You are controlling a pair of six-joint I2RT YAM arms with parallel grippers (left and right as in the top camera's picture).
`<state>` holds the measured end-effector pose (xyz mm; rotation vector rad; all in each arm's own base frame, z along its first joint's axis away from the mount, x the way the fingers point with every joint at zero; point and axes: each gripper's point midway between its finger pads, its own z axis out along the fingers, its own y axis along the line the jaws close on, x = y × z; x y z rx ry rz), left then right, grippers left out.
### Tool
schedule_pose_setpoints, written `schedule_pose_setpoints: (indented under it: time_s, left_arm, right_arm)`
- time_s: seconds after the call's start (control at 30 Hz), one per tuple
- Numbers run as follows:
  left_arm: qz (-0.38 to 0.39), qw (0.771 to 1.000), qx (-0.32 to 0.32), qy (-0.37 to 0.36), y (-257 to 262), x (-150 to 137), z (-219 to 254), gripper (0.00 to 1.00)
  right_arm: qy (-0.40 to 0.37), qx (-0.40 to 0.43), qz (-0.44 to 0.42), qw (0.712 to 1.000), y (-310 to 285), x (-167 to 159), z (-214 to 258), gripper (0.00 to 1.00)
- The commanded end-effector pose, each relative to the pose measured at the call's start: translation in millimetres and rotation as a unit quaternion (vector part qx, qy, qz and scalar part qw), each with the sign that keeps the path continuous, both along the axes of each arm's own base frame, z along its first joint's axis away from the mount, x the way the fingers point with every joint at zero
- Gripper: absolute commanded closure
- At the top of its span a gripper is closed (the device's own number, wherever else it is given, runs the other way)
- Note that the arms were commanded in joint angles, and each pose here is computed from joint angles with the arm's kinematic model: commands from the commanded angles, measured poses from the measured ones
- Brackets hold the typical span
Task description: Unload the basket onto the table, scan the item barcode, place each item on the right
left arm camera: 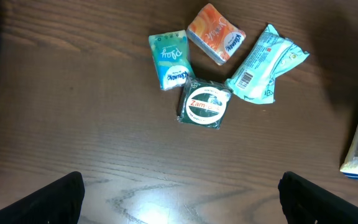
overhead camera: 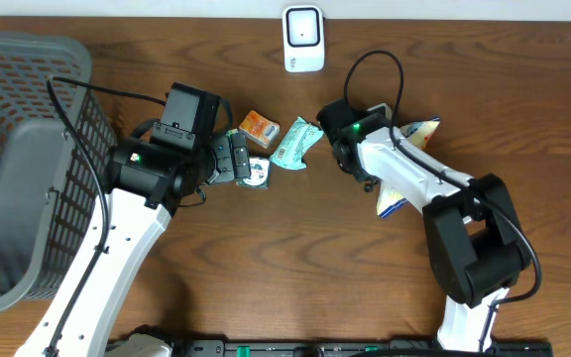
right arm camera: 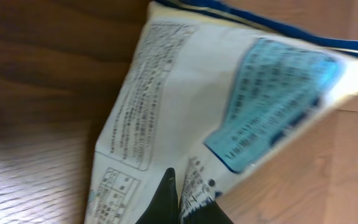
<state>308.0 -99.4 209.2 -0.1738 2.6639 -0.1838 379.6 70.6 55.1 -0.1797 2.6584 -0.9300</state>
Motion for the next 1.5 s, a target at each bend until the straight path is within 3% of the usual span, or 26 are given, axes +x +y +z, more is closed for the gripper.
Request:
schedule_pose_setpoints:
  time_s: [0.0, 0.07, 0.2, 0.47, 0.63, 0.83, 1.03, 1.23, 1.47]
  left_arm:
    - [0.001, 1.0, 0.003, -0.01, 2, 2, 6, 0.02]
    - [0.001, 1.0, 0.003, -0.01, 2, 2, 6, 0.02]
    - [0.001, 1.0, 0.003, -0.01, 2, 2, 6, 0.02]
    - [0.001, 1.0, 0.003, -0.01, 2, 2, 6, 0.02]
    - [0.001, 1.0, 0.003, -0.01, 2, 2, 6, 0.02]
    - [0.001, 1.0, 0.003, -0.01, 2, 2, 6, 0.02]
    - [0.001, 1.0, 0.003, -0.01, 2, 2, 6, 0.02]
    - [0.001, 1.0, 0.003, -0.01, 2, 2, 6, 0.02]
    - [0.001, 1.0, 0.003, -0.01, 2, 2, 6, 0.02]
  right_arm:
    - [0.02, 0.036, 0.02, 0.999, 24, -4, -13, 0.88]
    - [0.009, 0.043, 0.033, 0.999, 37, -1, -9, 0.67]
    - [-0.007, 0.066, 0.056, 0.996, 64, 6, 0, 0.38]
    - [-0.002, 0.223, 0.087, 0.971, 135, 14, 6, 0.2]
    - [-0.003, 0.256, 0.062, 0.965, 127, 27, 23, 0.17]
    - [0.014, 0.245, 0.001, 0.969, 75, 34, 26, 0.12]
    - [0.069, 0.338, -0.036, 0.938, 58, 27, 9, 0.12]
    - [0.083, 0.405, -0.045, 0.91, 63, 22, -16, 0.13]
    - [0.076, 0.41, -0.041, 0.908, 66, 11, -52, 0.22]
